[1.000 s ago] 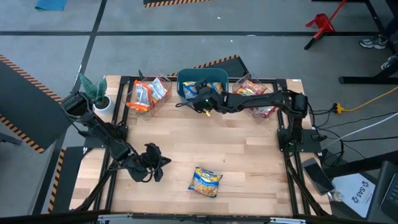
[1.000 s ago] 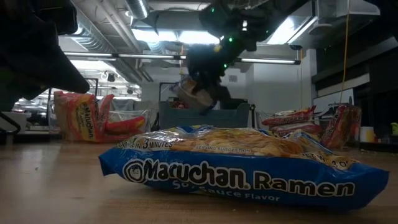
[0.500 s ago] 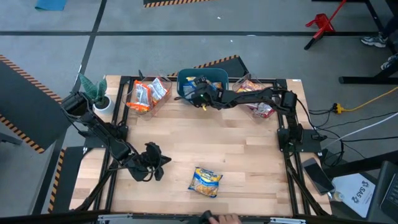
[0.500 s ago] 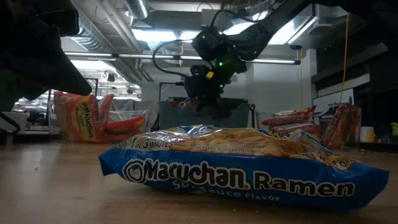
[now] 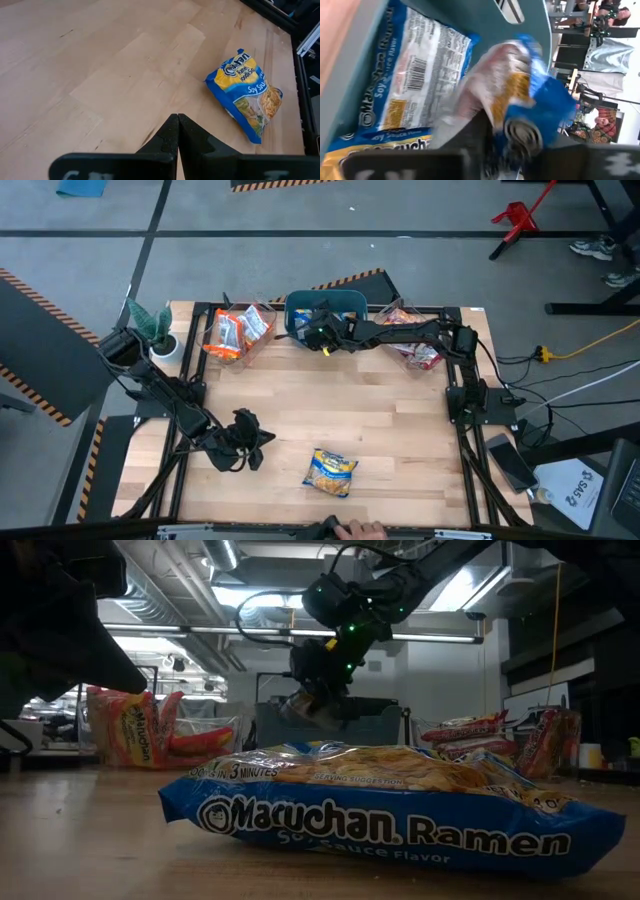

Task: Sort Maruchan noodles
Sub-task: Put the blue noodle pack into the blue bin

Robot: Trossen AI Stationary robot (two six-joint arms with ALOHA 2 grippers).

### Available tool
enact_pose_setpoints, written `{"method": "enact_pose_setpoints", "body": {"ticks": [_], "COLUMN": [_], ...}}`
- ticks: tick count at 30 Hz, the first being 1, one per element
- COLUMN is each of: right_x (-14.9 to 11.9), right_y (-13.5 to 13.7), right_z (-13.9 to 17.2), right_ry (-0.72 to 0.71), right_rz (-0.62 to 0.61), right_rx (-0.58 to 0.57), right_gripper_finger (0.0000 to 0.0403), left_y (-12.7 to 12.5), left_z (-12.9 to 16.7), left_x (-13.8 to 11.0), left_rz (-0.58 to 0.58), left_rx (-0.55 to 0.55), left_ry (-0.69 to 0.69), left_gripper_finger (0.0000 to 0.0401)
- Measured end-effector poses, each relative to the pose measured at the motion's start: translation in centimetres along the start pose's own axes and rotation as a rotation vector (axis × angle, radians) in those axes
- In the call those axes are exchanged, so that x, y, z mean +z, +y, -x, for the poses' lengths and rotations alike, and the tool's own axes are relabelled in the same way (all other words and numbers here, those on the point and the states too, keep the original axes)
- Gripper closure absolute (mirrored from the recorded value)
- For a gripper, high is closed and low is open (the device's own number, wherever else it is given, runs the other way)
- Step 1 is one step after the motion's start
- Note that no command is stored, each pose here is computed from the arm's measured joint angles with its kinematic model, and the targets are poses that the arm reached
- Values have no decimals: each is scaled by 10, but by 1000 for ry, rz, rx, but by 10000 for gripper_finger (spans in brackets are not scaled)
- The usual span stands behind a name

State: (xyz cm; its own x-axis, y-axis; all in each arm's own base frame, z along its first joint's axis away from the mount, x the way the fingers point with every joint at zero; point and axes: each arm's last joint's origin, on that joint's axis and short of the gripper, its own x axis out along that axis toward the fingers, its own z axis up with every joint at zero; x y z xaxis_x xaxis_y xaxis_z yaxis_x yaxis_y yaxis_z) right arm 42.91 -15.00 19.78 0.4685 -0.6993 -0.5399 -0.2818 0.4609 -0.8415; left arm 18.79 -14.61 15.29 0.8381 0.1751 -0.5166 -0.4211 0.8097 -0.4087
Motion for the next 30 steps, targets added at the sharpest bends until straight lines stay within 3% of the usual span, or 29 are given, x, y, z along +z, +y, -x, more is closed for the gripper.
{"method": "enact_pose_setpoints", "body": {"ticks": [8, 14, 16, 21, 30], "right_x": [4, 18, 20, 19, 12], "right_y": [-5, -18, -24, -29, -22], "right_z": [1, 15, 25, 43, 41], "right_ry": [-52, -35, -28, -119, -130], "right_rz": [-47, -63, -88, -203, -302], "right_rx": [-40, -77, -28, 250, 410], "right_gripper_finger": [224, 182, 179, 186, 252], "left_y": [0, 0, 0, 0, 1], "left_z": [0, 0, 0, 0, 0], "left_x": [0, 0, 0, 0, -1], "left_rz": [1, 18, 20, 18, 8], "left_rx": [0, 0, -2, -1, 8], "left_ry": [-1, 0, 4, 4, 7], "left_gripper_finger": [401, 401, 401, 401, 401]}}
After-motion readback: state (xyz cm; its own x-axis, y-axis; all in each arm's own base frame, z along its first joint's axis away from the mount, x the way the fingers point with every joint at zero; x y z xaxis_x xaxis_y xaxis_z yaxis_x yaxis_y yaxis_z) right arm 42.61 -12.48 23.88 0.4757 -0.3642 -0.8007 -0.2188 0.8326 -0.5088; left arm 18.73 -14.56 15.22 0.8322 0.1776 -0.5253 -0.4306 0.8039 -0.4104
